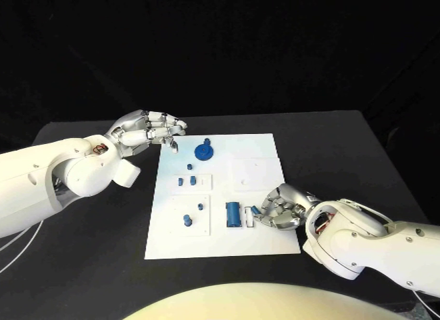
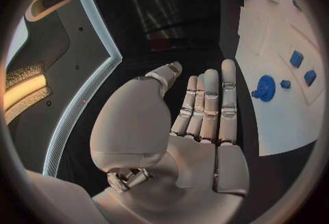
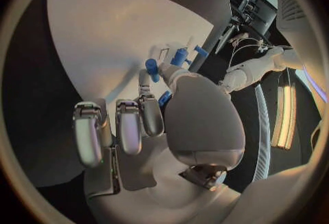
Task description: Assemble the parts on the task board
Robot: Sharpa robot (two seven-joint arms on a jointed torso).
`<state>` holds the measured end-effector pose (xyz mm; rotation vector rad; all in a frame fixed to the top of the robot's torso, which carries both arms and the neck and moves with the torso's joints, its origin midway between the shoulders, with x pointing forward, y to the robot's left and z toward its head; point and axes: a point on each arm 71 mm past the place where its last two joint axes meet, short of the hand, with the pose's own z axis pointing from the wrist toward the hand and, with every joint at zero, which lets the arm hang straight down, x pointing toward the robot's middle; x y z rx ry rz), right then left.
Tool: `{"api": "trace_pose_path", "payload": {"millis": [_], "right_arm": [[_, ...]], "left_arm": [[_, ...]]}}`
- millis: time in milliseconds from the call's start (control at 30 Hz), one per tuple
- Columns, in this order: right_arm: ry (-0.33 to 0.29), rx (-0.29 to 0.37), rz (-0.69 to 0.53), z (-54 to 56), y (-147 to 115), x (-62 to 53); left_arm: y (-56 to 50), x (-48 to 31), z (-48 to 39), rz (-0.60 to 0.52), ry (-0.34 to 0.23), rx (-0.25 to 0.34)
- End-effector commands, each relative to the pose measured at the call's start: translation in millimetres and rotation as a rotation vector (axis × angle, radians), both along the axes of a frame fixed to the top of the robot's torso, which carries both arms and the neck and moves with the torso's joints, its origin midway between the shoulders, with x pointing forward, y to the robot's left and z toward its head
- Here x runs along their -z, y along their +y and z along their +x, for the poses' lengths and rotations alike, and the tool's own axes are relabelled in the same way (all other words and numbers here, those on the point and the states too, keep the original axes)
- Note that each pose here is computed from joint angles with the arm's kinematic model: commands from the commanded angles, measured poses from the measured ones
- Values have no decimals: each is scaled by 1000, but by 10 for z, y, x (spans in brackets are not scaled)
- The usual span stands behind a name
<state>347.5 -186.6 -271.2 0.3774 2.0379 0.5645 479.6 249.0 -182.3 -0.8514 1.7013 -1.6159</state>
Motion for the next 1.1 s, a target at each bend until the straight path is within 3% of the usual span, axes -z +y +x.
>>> {"api": "trace_pose_path", "payload": {"millis": [33, 500, 1100], "right_arm": [[54, 25, 47, -4, 28, 39], [102, 7, 70, -13, 128, 73], [85, 35, 85, -13, 120, 63]], "left_arm": [[-36, -5, -13, -7, 5, 26], [-36, -1, -17, -2, 12, 31], [-31, 7, -16, 3, 20, 34]]}}
